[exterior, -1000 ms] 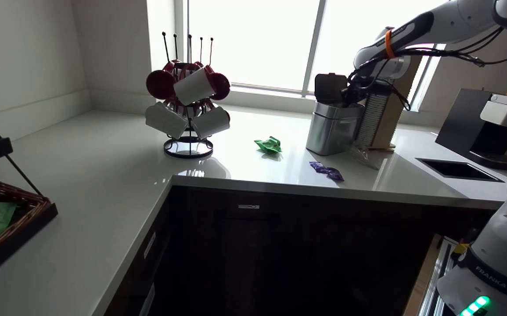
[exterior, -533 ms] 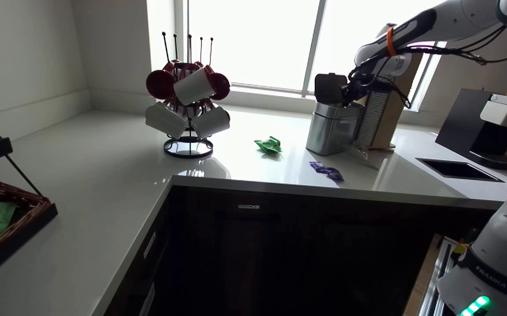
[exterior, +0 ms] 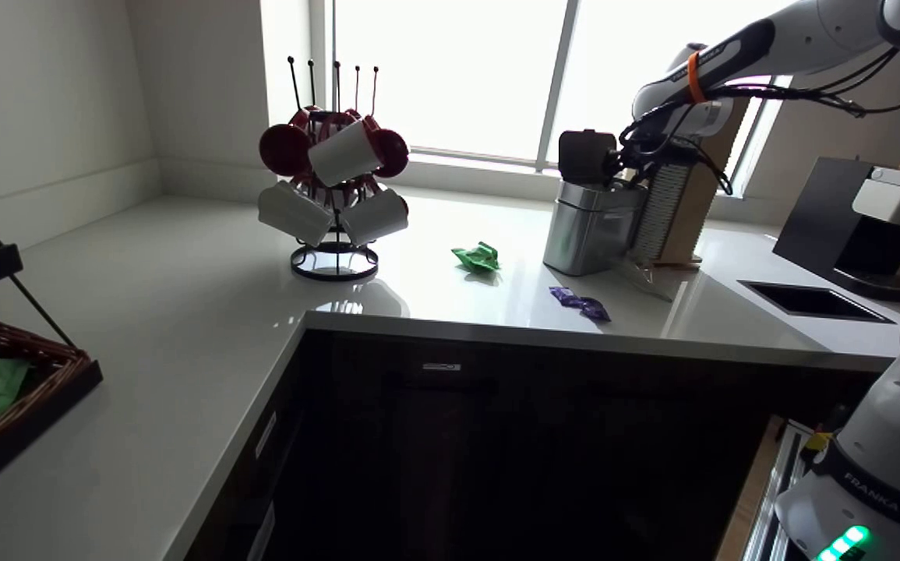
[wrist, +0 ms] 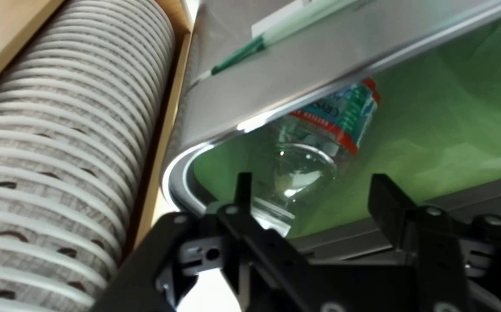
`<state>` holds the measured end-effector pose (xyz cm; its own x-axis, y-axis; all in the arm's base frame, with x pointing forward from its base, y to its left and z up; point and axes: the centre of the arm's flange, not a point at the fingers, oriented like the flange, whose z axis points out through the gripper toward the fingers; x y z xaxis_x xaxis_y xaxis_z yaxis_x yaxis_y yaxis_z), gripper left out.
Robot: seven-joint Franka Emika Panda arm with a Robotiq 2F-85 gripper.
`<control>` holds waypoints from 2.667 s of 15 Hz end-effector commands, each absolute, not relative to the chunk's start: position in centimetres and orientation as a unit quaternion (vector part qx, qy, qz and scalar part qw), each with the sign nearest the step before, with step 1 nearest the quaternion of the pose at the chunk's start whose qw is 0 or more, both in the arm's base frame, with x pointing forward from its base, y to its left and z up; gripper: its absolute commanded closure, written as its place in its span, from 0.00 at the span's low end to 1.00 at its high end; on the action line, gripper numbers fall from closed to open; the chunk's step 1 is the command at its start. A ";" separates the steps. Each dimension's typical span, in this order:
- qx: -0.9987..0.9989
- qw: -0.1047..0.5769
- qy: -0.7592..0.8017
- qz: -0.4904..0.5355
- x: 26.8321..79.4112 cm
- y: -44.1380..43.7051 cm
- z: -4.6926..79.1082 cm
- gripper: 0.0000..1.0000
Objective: Remove the bottle from the silver object
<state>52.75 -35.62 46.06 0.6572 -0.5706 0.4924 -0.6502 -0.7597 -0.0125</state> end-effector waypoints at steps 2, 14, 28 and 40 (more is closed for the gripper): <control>0.901 0.082 -0.354 0.237 52.8 -36.1 44.4 0.00; 0.898 0.100 -0.365 0.225 53.8 -35.8 42.4 0.00; 0.905 0.145 -0.357 0.181 55.1 -35.2 41.2 0.58; 0.903 0.124 -0.360 0.200 54.1 -33.7 45.1 0.96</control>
<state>55.03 -35.02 42.79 0.6662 -0.5841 0.4637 -0.6940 -0.7132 0.0987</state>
